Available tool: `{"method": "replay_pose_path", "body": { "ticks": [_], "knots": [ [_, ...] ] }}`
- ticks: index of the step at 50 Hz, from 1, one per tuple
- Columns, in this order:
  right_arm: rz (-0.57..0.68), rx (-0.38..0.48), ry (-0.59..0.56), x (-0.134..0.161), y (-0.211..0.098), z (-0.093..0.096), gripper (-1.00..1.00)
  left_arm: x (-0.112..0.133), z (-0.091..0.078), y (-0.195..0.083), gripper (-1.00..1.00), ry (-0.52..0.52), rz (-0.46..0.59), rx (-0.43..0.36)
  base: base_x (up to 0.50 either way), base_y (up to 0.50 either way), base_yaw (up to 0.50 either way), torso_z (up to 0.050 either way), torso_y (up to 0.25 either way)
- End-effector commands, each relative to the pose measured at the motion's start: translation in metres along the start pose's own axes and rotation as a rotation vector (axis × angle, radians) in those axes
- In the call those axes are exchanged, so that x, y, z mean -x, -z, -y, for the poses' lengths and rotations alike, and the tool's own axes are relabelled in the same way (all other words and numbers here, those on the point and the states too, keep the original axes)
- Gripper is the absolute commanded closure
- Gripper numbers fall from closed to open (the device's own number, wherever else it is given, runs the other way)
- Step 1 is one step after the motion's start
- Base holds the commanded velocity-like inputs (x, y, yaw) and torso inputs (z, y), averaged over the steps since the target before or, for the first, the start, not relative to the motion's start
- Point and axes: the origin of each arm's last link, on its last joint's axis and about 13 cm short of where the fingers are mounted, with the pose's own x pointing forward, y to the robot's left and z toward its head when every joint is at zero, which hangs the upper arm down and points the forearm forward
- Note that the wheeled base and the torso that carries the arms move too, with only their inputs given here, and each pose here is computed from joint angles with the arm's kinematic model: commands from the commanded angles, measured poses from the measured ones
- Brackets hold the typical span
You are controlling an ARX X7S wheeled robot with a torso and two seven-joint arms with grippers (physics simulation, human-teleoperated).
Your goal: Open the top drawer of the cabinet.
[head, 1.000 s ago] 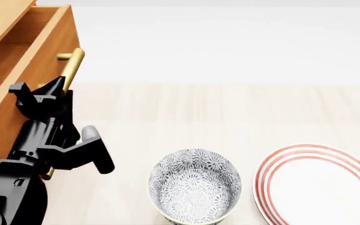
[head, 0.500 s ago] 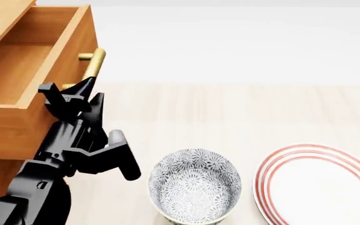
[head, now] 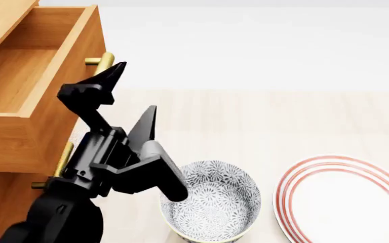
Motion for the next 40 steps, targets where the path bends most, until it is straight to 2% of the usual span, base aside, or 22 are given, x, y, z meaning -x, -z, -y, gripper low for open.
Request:
{"method": "replay_pose_path", "body": {
  "ticks": [1,8,14,19,27,30,40],
  "knots": [
    [0.018,-0.005,0.001,-0.002,-0.004,-0.001,-1.00,0.005,-0.020,-0.030,-1.00,-0.035,0.066,0.184,0.00,0.00,0.00,0.000,0.000],
    [0.017,-0.005,0.000,-0.001,-0.003,-0.001,-1.00,0.005,-0.031,-0.039,-1.00,-0.066,0.091,0.211,0.00,0.00,0.00,0.000,0.000],
    [0.015,-0.003,-0.003,-0.001,-0.002,-0.001,-1.00,0.003,-0.044,-0.039,-1.00,-0.107,0.067,0.232,0.00,0.00,0.00,0.000,0.000],
    [0.013,-0.001,-0.007,-0.001,0.000,-0.002,-1.00,0.006,-0.058,-0.043,-1.00,-0.148,0.068,0.287,0.00,0.00,0.00,0.000,0.000],
    [0.009,0.001,-0.011,-0.001,0.001,-0.002,-1.00,0.010,-0.079,-0.047,-1.00,-0.209,0.081,0.290,0.00,0.00,0.00,0.000,0.000],
    [0.007,0.003,-0.013,-0.001,0.001,-0.002,-1.00,0.011,-0.084,-0.046,-1.00,-0.207,0.058,0.359,0.00,0.00,0.00,0.000,0.000],
    [0.004,0.011,-0.018,0.000,0.001,-0.003,-1.00,0.008,-0.097,-0.041,-1.00,-0.237,-0.015,0.508,0.00,0.00,0.00,0.000,0.000]
  ]
}}
